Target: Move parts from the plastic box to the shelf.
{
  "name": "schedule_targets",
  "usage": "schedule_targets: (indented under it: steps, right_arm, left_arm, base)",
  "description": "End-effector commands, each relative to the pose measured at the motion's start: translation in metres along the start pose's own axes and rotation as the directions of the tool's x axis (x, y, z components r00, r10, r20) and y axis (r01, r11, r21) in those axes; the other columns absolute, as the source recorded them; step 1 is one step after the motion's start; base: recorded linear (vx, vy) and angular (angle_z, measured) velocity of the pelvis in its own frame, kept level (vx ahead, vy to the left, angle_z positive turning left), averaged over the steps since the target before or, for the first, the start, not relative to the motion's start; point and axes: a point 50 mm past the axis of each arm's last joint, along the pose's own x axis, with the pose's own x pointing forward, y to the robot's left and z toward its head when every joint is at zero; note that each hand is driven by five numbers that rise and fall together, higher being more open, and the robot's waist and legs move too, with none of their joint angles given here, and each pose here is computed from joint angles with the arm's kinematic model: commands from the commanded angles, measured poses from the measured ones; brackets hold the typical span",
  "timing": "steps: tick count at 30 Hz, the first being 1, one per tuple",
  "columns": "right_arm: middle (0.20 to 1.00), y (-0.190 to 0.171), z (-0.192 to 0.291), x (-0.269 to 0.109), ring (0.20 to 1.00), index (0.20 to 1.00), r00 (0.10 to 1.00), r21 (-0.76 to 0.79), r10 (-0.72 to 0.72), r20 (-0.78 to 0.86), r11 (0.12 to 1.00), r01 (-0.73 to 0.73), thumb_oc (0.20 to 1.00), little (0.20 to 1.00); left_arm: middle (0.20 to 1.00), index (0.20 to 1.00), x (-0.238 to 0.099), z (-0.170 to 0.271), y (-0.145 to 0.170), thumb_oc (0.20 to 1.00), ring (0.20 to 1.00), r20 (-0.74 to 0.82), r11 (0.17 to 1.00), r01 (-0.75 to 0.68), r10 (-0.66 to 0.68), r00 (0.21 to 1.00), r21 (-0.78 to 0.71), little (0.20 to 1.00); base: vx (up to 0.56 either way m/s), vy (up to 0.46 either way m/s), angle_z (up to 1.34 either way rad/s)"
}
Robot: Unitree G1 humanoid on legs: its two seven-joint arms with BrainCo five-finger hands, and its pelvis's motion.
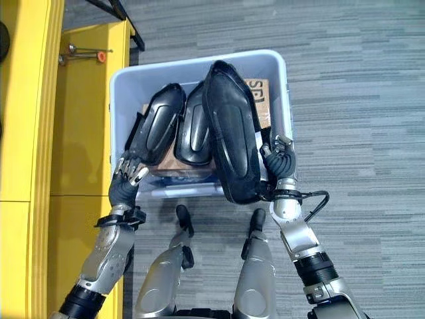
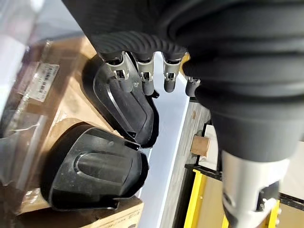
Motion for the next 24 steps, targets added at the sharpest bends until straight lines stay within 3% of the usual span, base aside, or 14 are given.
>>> schedule_targets:
  steps: [1,11,15,19,21,24]
  right_arm:
    - [0.200,0.001,0.031,0.009,0.200,0.200,0.986,0.153,0.009,0.166,0.988,-0.035,0.200,0.200]
    - [0.200,-0.011,0.017,-0.012,0.200,0.200,0.989,0.166,0.091,0.116,0.980,-0.109,0.200,0.200]
    - [0.200,0.000,0.013,-0.019,0.200,0.200,0.979,0.277,0.188,0.083,0.939,-0.204,0.200,0.200]
    - [0.200,0.011,0.034,-0.009,0.200,0.200,0.954,0.301,0.245,0.175,0.909,-0.289,0.200,0.200]
    - [0.200,0.008,0.036,-0.006,0.200,0.200,0.953,0.296,0.235,0.189,0.912,-0.283,0.200,0.200]
    - [0.200,-0.013,0.029,-0.009,0.200,0.200,0.971,0.262,0.172,0.167,0.942,-0.212,0.200,0.200]
  left_arm:
    - [1.000,1.000,0.006,0.023,0.000,1.000,1.000,0.089,0.996,0.073,-0.077,0.993,0.042,1.000]
    - [1.000,1.000,-0.010,0.010,0.028,1.000,1.000,0.016,0.998,-0.001,0.000,1.000,0.056,1.000]
    - [1.000,1.000,-0.023,0.003,0.043,1.000,1.000,-0.026,0.996,-0.060,0.062,0.998,0.068,1.000]
    - [1.000,1.000,-0.039,-0.005,0.056,1.000,1.000,-0.061,0.990,-0.140,0.142,0.988,0.036,1.000]
    - [1.000,1.000,-0.040,-0.010,0.056,1.000,1.000,-0.081,0.989,-0.147,0.148,0.986,0.022,1.000]
    - [1.000,1.000,-0.035,-0.018,0.051,1.000,1.000,-0.121,0.994,-0.107,0.111,0.986,0.037,1.000]
  base:
    - [0.03,-0.040,-0.02]
    - [0.02,-0.023,-0.01]
    - [-0.02,-0.155,-0.05]
    - [-0.15,-0.245,0.03]
    - [-0.18,-0.246,0.73]
    - [-0.20,-0.269,2.42]
